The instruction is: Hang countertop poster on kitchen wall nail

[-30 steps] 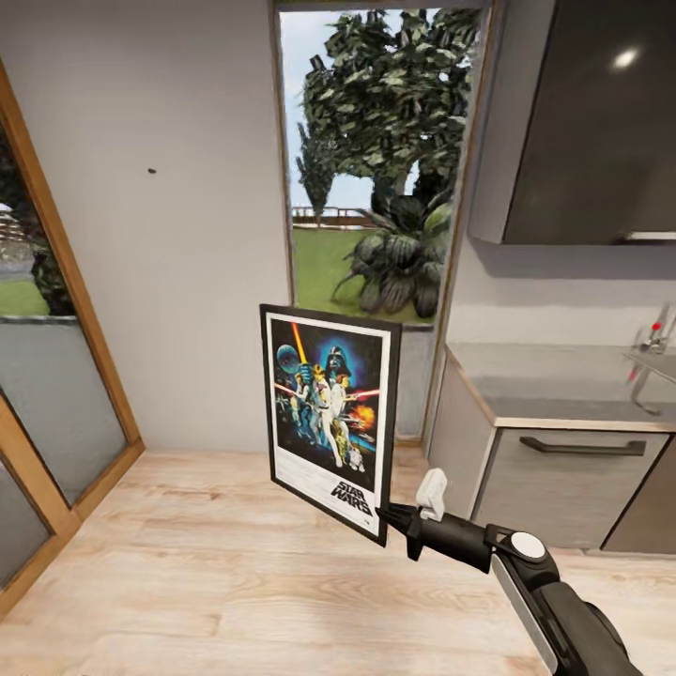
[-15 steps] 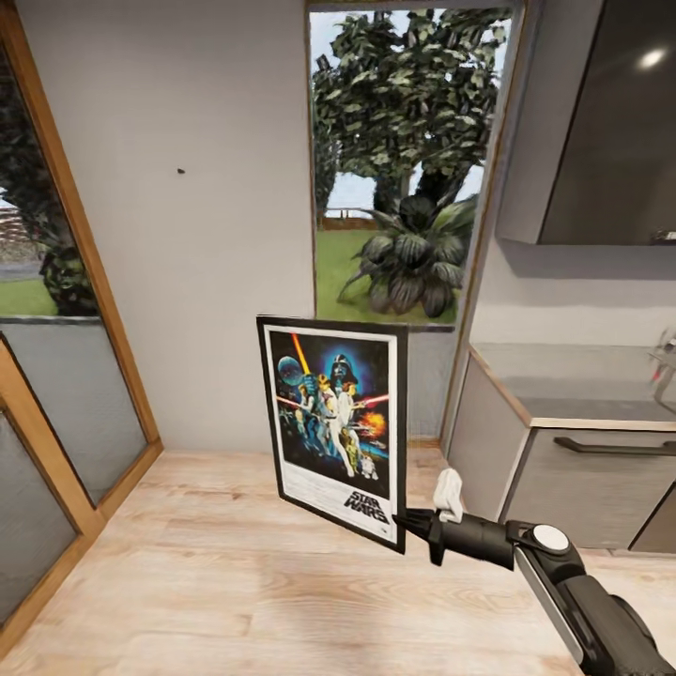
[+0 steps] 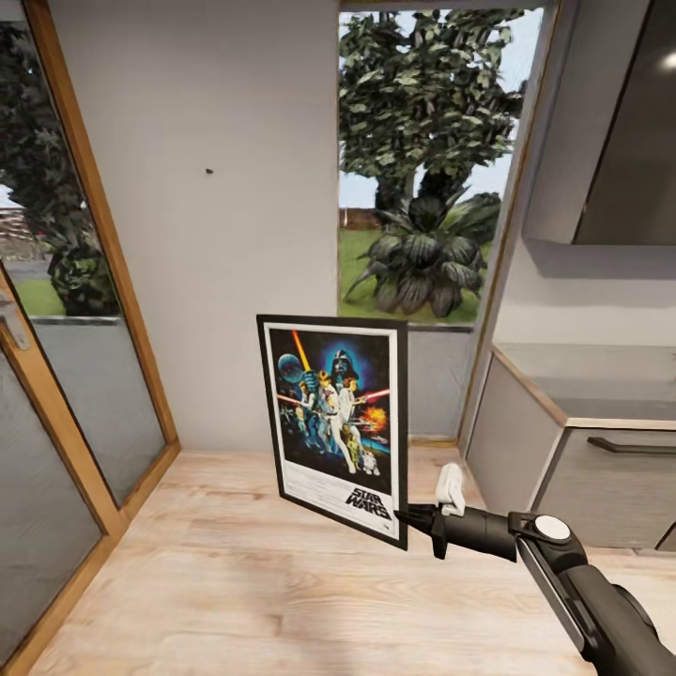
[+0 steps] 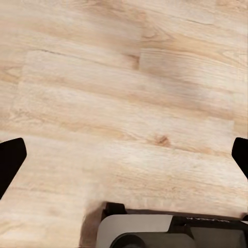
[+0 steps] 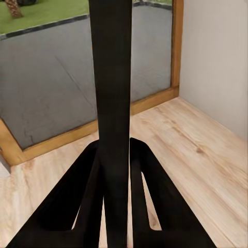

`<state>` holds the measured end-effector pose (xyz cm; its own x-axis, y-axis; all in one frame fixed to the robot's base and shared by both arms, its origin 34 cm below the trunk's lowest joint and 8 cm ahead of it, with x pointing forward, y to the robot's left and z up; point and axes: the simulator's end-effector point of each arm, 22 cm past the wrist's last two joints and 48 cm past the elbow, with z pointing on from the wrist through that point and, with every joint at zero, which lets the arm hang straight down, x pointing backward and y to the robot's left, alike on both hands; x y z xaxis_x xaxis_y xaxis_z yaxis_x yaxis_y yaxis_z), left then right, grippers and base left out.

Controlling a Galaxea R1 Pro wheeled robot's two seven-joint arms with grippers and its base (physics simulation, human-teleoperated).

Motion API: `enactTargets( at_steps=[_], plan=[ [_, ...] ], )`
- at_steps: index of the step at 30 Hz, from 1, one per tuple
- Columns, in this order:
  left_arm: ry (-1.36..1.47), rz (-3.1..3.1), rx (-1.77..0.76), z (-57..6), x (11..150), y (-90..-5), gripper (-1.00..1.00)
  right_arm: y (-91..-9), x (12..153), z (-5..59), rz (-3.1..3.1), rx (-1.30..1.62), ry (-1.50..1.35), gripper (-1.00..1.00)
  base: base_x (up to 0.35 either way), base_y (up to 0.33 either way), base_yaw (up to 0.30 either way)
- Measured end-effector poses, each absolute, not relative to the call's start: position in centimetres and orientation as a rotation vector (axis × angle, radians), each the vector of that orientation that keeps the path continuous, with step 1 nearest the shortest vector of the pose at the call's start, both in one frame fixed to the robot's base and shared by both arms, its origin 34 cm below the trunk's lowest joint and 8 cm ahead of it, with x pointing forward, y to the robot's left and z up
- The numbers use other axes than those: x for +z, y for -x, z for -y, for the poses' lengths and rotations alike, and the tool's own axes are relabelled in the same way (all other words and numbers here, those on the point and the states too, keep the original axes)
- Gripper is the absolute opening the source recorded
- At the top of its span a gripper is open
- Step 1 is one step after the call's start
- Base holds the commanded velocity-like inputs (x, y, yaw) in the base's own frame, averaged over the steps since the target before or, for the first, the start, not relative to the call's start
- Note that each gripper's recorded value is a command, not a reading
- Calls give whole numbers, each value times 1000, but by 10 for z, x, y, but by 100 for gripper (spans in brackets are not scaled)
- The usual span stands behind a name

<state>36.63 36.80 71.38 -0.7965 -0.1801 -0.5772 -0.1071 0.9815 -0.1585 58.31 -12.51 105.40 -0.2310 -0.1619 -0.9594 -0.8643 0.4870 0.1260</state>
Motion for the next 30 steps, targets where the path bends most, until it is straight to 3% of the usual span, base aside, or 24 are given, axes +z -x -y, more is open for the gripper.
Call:
enactTargets(
  at_steps=[13,30],
  plan=[
    [200,-2499,-155,-368,714,-366,100,-583,1054,125,-1696,848,884,-100,31,349,0],
    [200,-2499,-153,-369,714,-366,100,-582,1054,123,-1694,850,886,-100,153,345,0]
  ],
)
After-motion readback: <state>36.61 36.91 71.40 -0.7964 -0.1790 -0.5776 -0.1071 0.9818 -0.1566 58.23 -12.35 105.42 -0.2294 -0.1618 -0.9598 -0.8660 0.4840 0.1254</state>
